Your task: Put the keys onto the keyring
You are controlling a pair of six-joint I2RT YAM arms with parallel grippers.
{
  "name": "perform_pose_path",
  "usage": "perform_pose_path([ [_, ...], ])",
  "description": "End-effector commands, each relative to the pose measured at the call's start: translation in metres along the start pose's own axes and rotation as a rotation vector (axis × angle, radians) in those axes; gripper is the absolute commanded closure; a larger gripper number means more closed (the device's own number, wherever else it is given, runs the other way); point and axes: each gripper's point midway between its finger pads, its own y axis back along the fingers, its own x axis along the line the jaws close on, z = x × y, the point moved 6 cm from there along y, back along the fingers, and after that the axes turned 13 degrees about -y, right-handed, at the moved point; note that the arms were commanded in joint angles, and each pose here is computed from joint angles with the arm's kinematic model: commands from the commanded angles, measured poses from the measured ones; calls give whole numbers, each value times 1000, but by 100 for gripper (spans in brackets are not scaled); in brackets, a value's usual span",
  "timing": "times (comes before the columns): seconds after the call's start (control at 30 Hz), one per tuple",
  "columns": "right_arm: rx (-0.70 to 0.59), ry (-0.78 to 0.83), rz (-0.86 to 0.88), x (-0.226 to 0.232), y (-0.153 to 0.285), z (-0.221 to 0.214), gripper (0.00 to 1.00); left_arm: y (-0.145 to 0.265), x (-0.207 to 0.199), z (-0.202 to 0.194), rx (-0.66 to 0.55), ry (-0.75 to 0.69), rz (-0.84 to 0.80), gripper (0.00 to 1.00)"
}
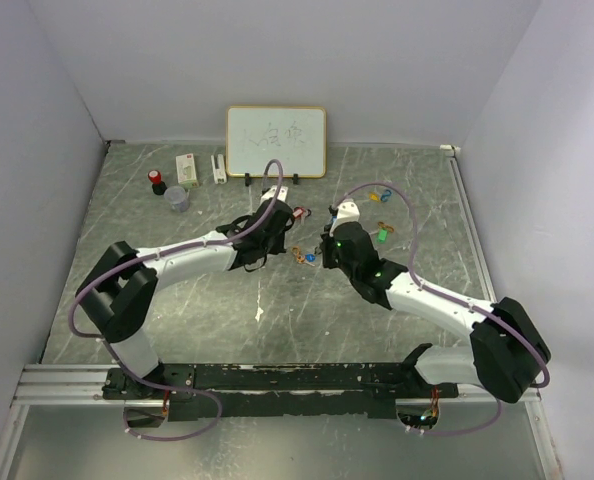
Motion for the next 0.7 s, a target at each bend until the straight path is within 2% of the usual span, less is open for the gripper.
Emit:
perform_pose_path([
  [0.0, -35, 36, 119, 17, 1, 8, 100, 23, -18, 24, -49, -11, -90, 93],
  [0.3, -49, 96, 252, 24, 11, 4, 100, 31, -32, 27, -55, -6, -150, 93],
  [0.67, -18, 122, 275, 31, 6, -4, 100, 39, -44, 33, -77, -12, -194, 93],
])
